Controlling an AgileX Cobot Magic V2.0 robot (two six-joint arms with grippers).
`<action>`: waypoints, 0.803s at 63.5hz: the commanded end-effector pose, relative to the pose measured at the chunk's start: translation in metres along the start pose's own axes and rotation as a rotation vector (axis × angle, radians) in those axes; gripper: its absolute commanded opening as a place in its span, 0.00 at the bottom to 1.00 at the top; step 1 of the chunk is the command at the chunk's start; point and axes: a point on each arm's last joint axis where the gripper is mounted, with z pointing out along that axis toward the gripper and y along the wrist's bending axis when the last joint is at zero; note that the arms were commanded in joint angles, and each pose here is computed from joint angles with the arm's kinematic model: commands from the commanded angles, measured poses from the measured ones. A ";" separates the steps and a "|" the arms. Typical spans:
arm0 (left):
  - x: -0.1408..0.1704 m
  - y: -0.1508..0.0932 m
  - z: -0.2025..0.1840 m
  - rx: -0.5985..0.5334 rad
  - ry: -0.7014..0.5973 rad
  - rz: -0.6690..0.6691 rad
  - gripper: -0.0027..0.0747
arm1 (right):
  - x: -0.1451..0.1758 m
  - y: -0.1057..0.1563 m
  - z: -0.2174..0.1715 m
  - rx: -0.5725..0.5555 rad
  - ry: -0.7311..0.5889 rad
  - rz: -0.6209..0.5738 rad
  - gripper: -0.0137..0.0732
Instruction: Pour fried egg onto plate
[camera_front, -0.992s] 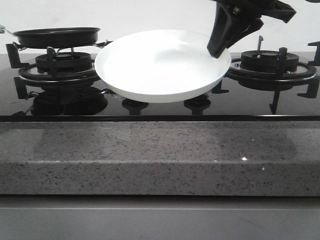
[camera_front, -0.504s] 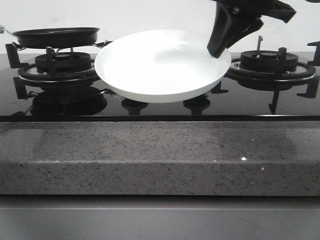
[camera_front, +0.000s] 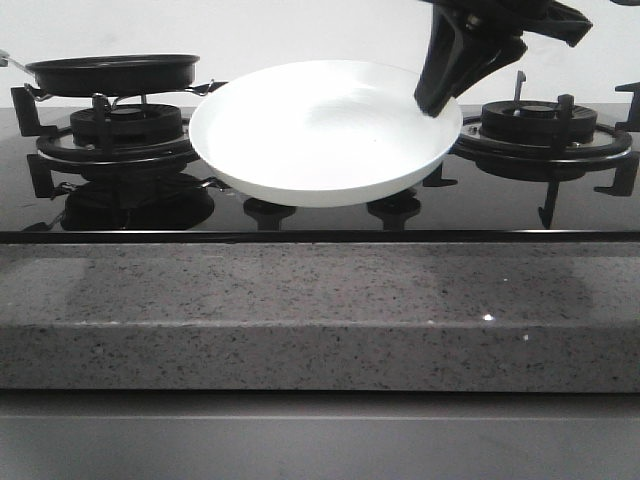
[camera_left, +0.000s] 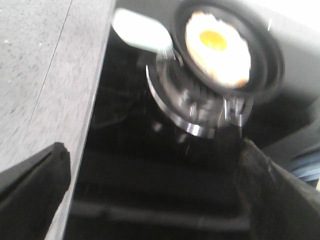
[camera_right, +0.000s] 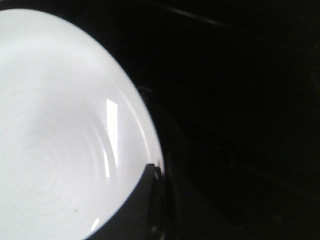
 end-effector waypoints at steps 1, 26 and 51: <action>-0.023 0.005 0.000 0.092 -0.107 -0.085 0.88 | -0.012 0.008 -0.026 -0.013 -0.114 -0.013 0.08; -0.055 0.027 0.078 0.341 -0.078 -0.353 0.88 | -0.012 0.008 -0.026 -0.013 -0.114 -0.013 0.08; -0.062 0.023 0.141 0.409 -0.010 -0.394 0.87 | -0.012 0.008 -0.026 -0.014 -0.109 -0.013 0.08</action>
